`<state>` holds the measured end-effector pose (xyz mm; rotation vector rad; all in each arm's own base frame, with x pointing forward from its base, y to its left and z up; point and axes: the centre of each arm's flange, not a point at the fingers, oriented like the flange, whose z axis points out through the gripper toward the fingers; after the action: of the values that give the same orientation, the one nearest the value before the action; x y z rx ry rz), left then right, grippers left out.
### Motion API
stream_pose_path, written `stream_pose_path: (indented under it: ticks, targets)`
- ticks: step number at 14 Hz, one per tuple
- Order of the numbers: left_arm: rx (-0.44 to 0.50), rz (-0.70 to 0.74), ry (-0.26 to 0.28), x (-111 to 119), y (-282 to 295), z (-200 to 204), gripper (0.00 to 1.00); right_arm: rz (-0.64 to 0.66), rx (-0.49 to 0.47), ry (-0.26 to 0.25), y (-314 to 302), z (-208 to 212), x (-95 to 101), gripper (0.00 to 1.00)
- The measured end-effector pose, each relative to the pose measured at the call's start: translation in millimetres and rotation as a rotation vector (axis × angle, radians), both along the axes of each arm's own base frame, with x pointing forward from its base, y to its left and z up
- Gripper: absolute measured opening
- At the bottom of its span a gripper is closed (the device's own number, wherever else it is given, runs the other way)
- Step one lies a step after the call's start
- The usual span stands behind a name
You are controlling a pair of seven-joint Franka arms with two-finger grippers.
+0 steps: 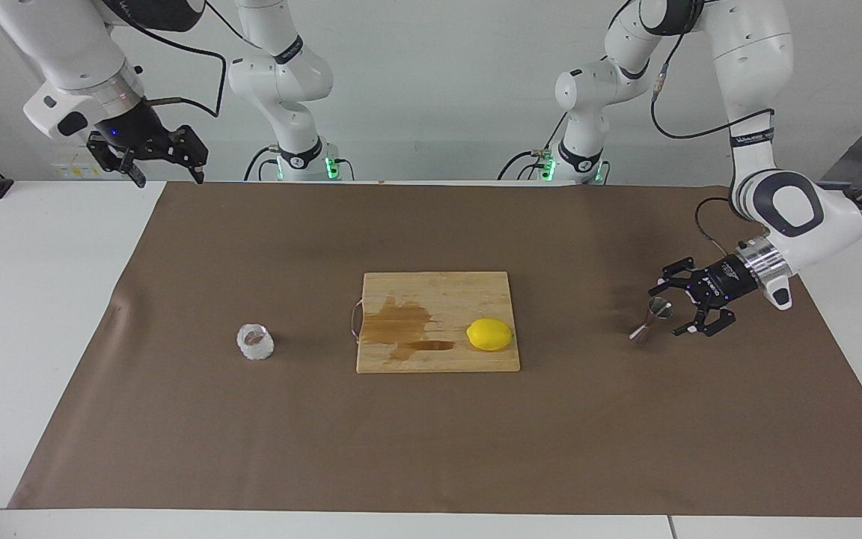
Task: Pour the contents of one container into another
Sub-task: 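Reach the left gripper to the small metal cup and grasp it, then lift the metal cup with the left gripper toward the cutting board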
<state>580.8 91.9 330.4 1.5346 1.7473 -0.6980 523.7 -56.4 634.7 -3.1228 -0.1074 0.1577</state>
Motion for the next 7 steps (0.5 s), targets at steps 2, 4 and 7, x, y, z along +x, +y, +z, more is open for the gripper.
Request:
stream_pose_path:
  ticks: [2,4,7]
  targets:
    - [-0.001,-0.01,-0.006,-2.1,-1.3,-0.1,1.0,0.0,0.0,0.0,0.0,0.0,0.0,1.0]
    - [-0.001,-0.013,-0.007,-3.3,-1.9,-0.6,0.98,0.0,0.0,0.0,0.0,0.0,0.0,1.0]
    - [-0.002,-0.014,-0.002,-6.0,-2.5,-4.0,0.93,0.0,0.0,0.0,0.0,0.0,0.0,1.0]
